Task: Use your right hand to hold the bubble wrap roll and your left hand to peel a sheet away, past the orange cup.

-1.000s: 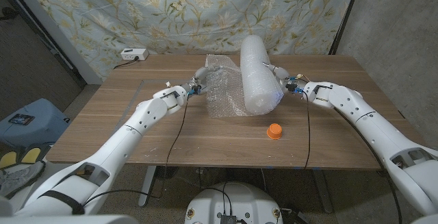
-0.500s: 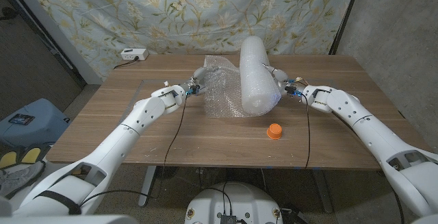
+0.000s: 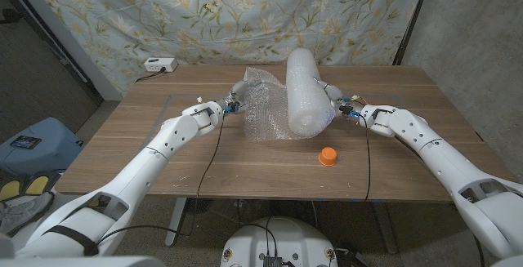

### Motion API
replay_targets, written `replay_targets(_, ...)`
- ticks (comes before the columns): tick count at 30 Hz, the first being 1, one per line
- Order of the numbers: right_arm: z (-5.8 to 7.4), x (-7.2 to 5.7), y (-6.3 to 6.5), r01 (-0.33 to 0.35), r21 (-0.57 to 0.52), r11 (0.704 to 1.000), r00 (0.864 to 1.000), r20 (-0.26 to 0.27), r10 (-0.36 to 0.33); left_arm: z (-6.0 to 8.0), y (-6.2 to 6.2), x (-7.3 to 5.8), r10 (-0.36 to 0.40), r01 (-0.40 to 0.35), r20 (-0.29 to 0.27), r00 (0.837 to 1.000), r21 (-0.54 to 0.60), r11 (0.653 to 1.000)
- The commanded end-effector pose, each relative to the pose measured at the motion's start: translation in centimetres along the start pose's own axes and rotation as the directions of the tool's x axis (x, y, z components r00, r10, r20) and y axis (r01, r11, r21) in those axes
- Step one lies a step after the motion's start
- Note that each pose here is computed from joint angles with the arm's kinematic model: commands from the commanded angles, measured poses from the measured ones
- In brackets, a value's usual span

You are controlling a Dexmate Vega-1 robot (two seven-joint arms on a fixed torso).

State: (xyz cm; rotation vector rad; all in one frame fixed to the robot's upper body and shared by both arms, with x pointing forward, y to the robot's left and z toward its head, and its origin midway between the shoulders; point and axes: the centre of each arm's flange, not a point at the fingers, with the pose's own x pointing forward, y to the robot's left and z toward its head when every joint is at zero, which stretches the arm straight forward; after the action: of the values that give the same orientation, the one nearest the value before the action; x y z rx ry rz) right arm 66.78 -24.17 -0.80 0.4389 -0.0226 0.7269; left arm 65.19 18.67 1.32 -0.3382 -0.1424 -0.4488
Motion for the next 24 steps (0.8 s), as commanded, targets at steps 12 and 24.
replay_targets(12, -0.31, 1.20, 0.01, -0.103, 0.037, 0.994, 0.993, 0.069, 0.100, 1.04, -0.01, -0.40, 0.034, -0.033, -0.011, 0.999, 0.060, 0.998)
replay_targets(24, -0.47, 1.45, 0.12, -0.143, 0.038, 0.989, 0.986, 0.098, 0.138, 1.28, 0.07, -0.62, 0.037, -0.035, -0.018, 0.999, 0.073, 0.997)
